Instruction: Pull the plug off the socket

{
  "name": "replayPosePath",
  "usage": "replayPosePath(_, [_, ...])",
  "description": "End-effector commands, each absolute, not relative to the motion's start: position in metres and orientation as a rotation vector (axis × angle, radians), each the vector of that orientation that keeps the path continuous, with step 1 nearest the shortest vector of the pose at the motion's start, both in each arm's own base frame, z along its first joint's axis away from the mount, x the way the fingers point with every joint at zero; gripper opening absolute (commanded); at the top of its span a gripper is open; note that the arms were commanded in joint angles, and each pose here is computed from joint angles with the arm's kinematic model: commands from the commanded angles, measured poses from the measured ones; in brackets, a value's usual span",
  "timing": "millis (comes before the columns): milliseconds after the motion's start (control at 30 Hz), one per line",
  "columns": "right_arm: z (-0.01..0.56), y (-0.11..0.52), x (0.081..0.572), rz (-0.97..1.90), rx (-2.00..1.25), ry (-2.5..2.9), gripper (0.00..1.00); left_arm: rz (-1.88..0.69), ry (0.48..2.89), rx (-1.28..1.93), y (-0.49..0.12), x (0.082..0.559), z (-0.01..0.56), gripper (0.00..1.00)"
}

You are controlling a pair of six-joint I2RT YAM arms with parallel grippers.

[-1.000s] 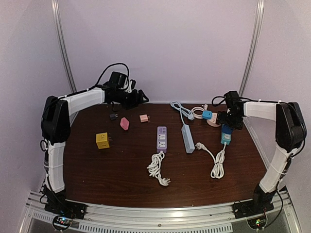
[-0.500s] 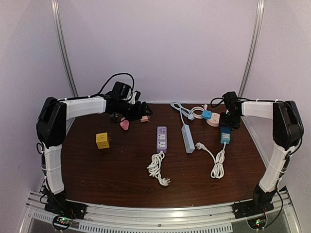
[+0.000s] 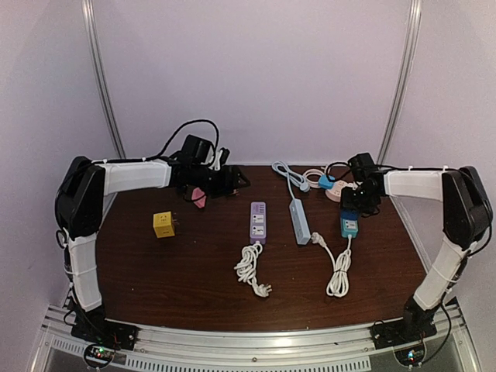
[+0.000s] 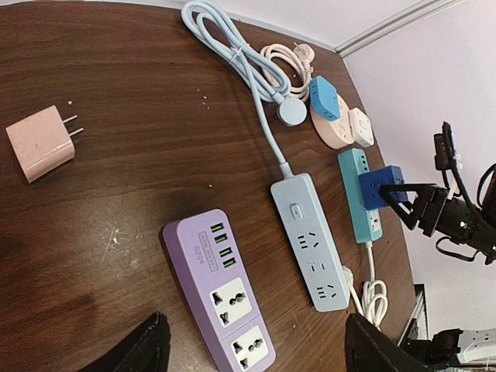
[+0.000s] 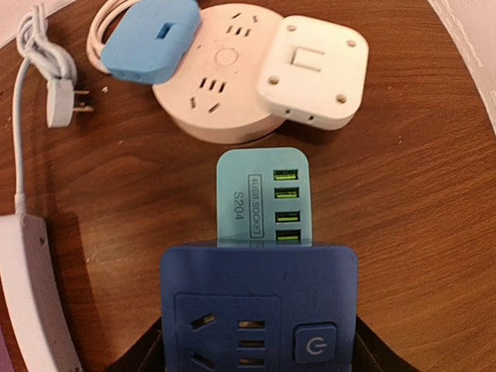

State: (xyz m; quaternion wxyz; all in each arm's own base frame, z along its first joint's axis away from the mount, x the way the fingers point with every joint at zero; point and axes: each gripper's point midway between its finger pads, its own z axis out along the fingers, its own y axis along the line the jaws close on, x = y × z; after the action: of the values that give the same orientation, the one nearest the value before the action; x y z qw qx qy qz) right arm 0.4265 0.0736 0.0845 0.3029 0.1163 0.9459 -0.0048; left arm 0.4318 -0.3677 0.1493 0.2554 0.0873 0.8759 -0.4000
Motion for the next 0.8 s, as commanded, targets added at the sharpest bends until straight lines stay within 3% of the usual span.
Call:
replayPosePath(0, [0.084, 0.107, 0.397, 0.116, 0.24, 2.563, 0.27, -1.16, 2.266, 0.278, -0.384, 0.429, 0.185, 0.79])
replayPosePath(567, [0.092, 0.249, 0.353, 0.39, -0.306, 2.52, 0.27, -1.355, 2.266, 0.3, -0.434, 0.409, 0.171, 0.78])
replayPosePath(767, [0.087, 0.256, 0.351, 0.351, -0.355, 2.519, 0.29, -1.424, 2.291, 0.291, -0.453, 0.402, 0.158, 0.67])
